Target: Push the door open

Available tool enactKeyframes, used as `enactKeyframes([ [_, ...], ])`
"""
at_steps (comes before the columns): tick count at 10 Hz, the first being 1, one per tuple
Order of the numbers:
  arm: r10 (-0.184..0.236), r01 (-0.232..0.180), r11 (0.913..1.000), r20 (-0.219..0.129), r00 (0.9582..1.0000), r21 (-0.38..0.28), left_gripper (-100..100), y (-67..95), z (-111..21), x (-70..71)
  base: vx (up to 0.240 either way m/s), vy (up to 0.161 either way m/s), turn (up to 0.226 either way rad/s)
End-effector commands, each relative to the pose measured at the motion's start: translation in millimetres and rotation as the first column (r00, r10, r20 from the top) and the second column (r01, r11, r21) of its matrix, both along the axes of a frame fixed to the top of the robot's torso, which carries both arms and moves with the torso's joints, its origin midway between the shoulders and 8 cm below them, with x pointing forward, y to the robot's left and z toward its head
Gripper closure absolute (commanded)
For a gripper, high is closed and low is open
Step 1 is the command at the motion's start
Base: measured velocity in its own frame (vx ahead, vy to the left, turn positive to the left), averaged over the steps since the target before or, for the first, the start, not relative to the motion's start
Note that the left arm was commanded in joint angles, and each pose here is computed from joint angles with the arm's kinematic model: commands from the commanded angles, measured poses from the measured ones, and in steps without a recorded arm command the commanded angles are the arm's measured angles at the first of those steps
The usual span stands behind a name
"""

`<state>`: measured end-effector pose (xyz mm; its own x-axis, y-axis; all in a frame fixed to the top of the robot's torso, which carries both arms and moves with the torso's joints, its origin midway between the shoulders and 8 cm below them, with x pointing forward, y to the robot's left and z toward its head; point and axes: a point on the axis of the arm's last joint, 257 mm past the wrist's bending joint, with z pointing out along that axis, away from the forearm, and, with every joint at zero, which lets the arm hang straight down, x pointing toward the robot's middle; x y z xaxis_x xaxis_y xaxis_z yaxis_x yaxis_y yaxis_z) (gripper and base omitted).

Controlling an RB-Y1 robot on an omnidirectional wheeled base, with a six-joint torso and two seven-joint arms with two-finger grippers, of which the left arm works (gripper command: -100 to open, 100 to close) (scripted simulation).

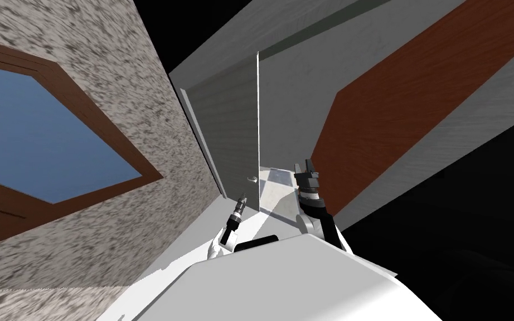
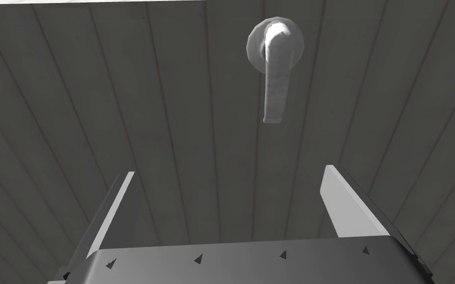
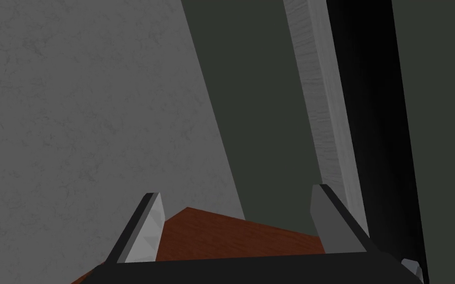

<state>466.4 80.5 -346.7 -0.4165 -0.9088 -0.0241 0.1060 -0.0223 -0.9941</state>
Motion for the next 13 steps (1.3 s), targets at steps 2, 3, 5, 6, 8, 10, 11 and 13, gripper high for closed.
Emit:
enactKeyframes([
  [2, -0.021, 0.022, 0.9997, -0.034, 0.9992, 0.009, -100, -7.4, -15.1, -3.8, 0.146, 0.060, -0.026],
  [3, -0.032, 0.032, 0.9994, -0.051, 0.9982, 0.013, -100, -11.5, -22.1, -5.6, 0.127, 0.044, -0.024],
  [5, -0.045, 0.046, 0.9988, -0.072, 0.9964, 0.017, -100, -16.8, -30.8, -8.2, 0.130, 0.030, -0.019],
  [6, -0.052, 0.054, 0.9984, -0.083, 0.9952, 0.019, -100, -19.8, -35.4, -9.7, 0.133, 0.047, -0.018],
  [8, -0.058, 0.060, 0.9980, -0.093, 0.9940, 0.021, -100, -22.5, -39.5, -11.2, 0.101, 0.014, -0.010],
  [10, -0.061, 0.064, 0.9977, -0.098, 0.9932, 0.022, -100, -23.7, -42.0, -11.8, 0.067, 0.014, -0.010],
  [11, -0.053, 0.057, 0.9978, -0.100, 0.9936, 0.035, -100, -16.2, -44.5, -10.8, 0.096, -0.041, -0.046],
  [13, -0.050, 0.054, 0.9978, -0.100, 0.9937, 0.039, -100, -13.7, -45.2, -10.3, 0.151, -0.069, -0.016],
])
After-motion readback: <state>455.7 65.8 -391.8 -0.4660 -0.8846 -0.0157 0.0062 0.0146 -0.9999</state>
